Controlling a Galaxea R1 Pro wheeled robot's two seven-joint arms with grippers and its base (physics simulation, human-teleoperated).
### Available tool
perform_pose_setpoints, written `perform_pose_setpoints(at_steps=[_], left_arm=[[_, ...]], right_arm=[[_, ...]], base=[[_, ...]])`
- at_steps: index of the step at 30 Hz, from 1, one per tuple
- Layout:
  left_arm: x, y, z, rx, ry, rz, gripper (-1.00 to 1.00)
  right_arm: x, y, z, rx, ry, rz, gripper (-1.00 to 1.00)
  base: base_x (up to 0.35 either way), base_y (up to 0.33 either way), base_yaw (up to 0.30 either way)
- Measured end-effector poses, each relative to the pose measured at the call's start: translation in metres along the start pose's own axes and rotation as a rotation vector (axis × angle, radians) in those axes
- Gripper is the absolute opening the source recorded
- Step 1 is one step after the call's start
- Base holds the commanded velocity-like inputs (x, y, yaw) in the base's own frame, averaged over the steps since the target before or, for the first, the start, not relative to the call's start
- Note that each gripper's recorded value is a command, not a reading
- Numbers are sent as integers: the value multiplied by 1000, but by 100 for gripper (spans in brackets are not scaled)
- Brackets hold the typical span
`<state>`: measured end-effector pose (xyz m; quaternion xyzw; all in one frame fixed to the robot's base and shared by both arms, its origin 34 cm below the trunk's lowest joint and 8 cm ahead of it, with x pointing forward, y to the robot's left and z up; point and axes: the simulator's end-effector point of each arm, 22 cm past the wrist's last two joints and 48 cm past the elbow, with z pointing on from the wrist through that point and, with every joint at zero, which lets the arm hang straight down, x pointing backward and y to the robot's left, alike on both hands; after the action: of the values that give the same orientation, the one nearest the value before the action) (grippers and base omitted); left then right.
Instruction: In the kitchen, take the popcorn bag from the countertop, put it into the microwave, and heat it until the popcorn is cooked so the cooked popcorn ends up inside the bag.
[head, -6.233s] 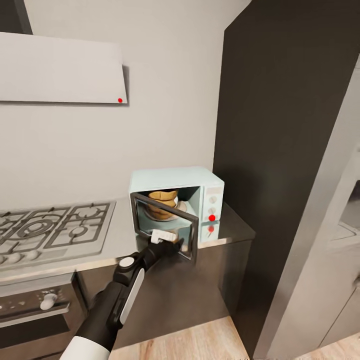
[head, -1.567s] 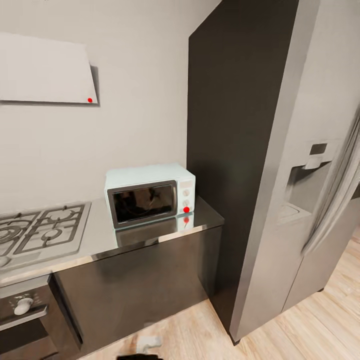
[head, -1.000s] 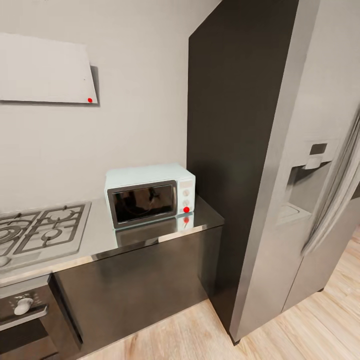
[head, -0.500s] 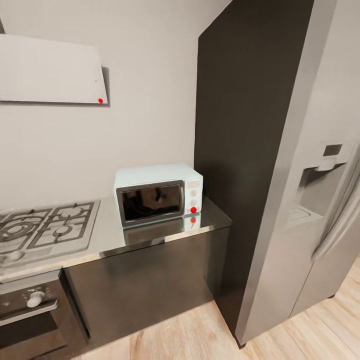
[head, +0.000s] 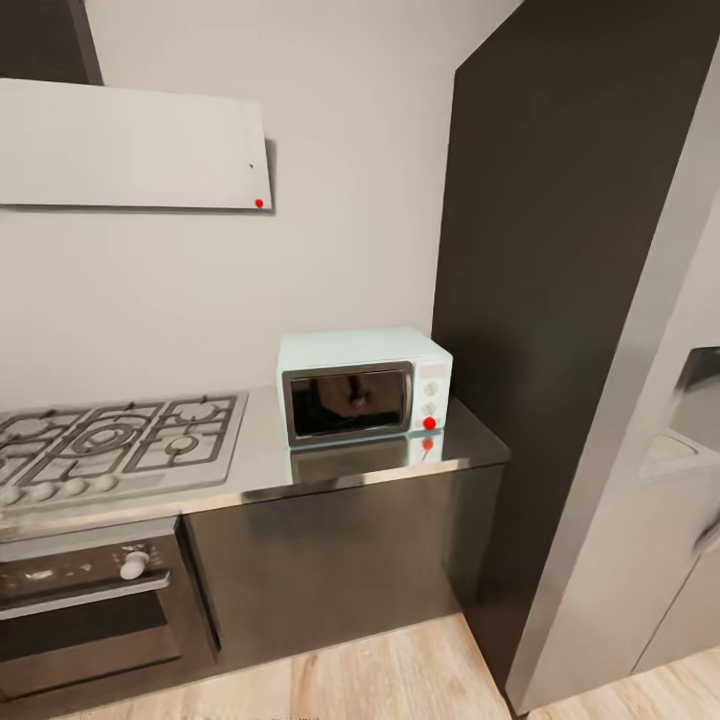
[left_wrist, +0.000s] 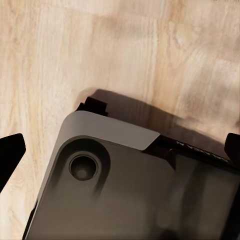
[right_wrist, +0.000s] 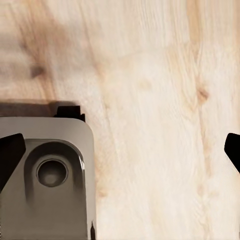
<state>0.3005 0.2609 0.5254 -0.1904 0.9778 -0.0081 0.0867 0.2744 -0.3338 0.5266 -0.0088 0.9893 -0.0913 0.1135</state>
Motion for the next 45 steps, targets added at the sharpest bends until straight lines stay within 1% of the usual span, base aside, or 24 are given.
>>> perform_pose_setpoints(at_steps=[23,26,30,33,40,45], left_arm=[[0,-1,0,2,1,5,100],[0,-2,0,2,1,6,100],[1,-2,0,4,1,7,100],[1,-3,0,4,2,7,100],[0,-2,0,3,1,7,100],[0,-2,0,2,0,5,100]], right_arm=[[0,1,0,-1,-1,-3,100],[-1,1,0,-2,-3,-2,100],[-1,-3,0,-3,-6,15,100],[-2,-2,0,-6,-8,9,100],[-1,1,0,-10,-4,-4,100],[0,1,0,-9,-2,-4,100]], base=[[0,0,272],[0,0,79],[0,0,15],[16,-22,2],[138,-206,0],[158,-235,0]])
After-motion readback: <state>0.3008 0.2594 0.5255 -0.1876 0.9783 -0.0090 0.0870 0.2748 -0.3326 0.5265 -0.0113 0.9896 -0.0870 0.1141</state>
